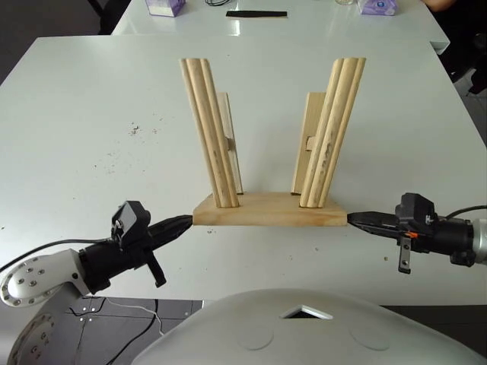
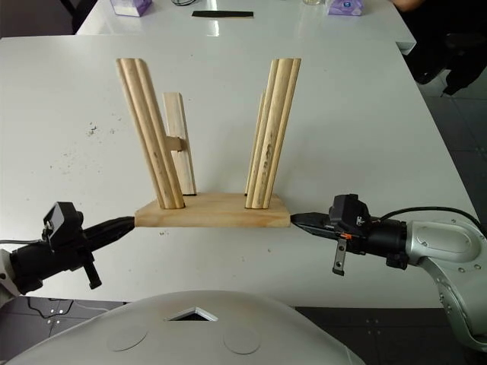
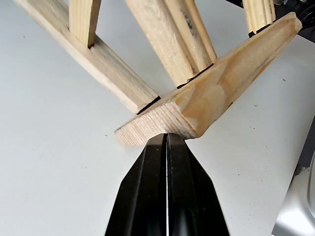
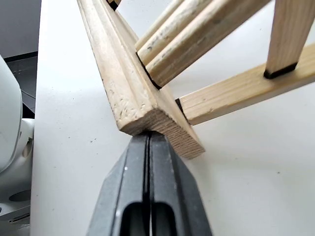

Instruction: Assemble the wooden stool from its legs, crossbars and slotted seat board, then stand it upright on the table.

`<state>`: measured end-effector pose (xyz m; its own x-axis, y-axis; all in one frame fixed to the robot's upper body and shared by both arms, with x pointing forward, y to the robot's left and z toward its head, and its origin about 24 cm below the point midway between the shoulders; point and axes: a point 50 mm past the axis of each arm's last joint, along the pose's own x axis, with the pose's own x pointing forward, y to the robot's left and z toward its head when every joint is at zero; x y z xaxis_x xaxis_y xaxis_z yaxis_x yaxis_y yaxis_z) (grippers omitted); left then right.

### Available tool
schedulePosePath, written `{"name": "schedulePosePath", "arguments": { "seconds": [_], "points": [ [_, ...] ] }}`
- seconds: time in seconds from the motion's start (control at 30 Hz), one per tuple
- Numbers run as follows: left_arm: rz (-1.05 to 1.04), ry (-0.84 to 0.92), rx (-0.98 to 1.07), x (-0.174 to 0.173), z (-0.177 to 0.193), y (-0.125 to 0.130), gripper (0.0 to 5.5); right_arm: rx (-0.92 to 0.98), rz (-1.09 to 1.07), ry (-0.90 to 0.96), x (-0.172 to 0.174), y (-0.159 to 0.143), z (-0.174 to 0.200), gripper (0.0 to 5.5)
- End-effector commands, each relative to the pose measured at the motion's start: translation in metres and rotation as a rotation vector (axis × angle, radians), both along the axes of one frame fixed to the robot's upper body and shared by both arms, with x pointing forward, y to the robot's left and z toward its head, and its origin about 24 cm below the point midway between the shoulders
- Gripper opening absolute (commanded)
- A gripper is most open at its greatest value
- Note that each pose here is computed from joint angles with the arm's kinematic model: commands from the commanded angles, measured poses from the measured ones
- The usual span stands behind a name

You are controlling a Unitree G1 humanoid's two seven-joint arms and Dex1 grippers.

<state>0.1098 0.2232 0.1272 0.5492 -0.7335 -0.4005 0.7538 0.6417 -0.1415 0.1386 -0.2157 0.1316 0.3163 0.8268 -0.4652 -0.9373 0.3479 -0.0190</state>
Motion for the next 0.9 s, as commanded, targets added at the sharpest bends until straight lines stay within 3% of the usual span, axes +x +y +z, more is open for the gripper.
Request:
{"name": "schedulePosePath", "arguments": {
  "seconds": [0.03,0.9],
  "points": [
    [-0.113,-0.006,-0.078,0.003,0.007,-0.015,0.01,0.073,0.084,-0.012,0.000,0.014,0.008,0.00],
    [-0.025,-0.044,0.009,0.035,-0.012,0.010,0.01,0.000,-0.002,-0.079,0.045,-0.011,-0.002,0.00]
  ]
}}
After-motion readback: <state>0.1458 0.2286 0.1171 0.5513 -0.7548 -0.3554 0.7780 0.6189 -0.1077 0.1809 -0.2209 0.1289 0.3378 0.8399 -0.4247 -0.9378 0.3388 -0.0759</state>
